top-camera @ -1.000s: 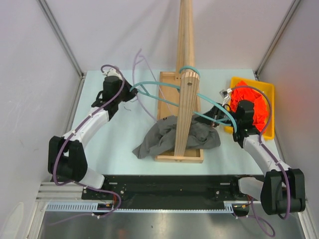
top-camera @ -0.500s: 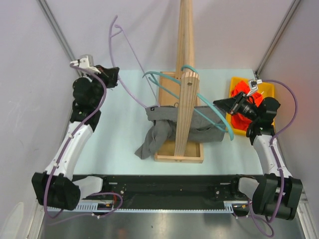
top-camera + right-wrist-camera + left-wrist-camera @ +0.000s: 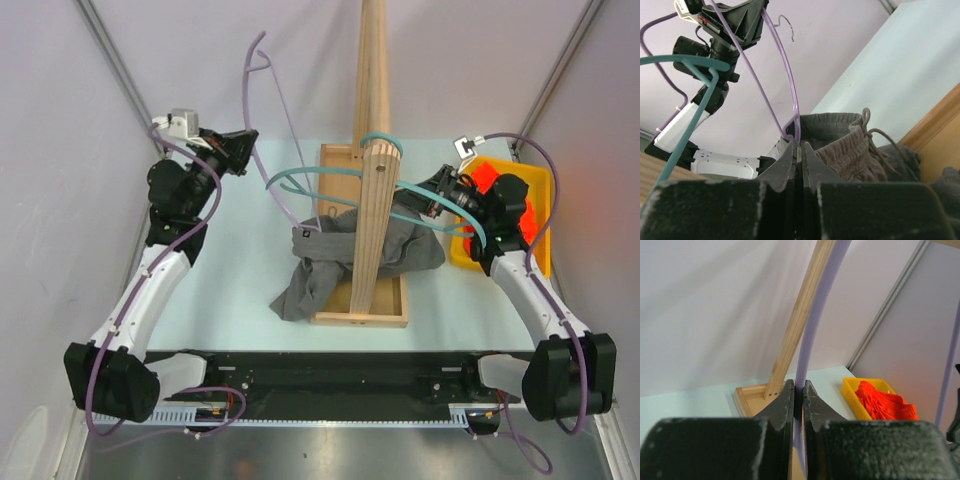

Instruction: Remove the shorts from the hanger

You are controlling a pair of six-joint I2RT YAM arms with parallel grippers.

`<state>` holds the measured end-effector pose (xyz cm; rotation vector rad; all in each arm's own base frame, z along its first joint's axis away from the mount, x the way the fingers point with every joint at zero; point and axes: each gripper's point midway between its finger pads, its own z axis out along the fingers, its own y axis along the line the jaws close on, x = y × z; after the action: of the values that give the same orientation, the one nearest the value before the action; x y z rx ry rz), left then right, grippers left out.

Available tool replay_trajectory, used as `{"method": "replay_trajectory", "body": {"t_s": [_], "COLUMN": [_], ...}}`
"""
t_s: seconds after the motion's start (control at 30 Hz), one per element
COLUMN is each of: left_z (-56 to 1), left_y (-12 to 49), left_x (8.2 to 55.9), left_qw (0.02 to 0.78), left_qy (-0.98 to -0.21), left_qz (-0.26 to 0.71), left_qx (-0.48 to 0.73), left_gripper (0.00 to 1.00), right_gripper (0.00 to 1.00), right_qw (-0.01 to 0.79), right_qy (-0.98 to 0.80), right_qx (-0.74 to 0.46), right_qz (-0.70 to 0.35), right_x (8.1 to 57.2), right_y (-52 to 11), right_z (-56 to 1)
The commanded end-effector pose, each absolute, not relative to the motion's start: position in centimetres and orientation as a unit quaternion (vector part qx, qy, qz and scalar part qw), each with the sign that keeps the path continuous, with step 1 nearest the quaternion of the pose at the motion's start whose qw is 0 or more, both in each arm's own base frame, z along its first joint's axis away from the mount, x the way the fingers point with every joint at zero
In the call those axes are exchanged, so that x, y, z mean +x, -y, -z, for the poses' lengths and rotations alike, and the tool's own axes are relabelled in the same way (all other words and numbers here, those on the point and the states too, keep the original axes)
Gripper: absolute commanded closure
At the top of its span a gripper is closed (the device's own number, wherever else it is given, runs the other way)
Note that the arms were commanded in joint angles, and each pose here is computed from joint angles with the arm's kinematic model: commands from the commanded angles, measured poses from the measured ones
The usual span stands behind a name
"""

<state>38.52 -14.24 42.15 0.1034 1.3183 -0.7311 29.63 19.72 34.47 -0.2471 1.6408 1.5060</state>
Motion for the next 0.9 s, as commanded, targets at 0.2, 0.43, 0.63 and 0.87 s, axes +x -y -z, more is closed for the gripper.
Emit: {"method": "replay_trajectory", "body": {"t_s": [0.2,0.43,0.63,0.87], "left_z": [-46.1,-49.0,-49.1,-48.5], "left_y": [16.4,10.3,8.5,5.2], "left_x": [38.2,37.1,36.6,35.3], "left_qw": [0.760,0.818,0.819,0.798], "left_qy": [-0.597,-0.569,-0.573,-0.593], "left_qz": [0.249,0.083,0.027,-0.006], "left_qx": [0.062,-0.014,-0.022,-0.108], "left_gripper": [1.00,1.00,1.00,1.00], "right_gripper": [1.00,1.00,1.00,1.00], "right_qw": [0.428,0.462,0.490,0.534], "right_qy": [-0.633,-0.660,-0.673,-0.664], "right_qx": [-0.152,-0.147,-0.123,-0.087], "right_qz": [-0.627,-0.573,-0.540,-0.516], "right_x": [29.3,29.2,29.9,30.9], "right_y": [-24.2,-22.2,-19.4,-14.5], "right_z": [-37.7,-37.3,-37.3,-39.5]}}
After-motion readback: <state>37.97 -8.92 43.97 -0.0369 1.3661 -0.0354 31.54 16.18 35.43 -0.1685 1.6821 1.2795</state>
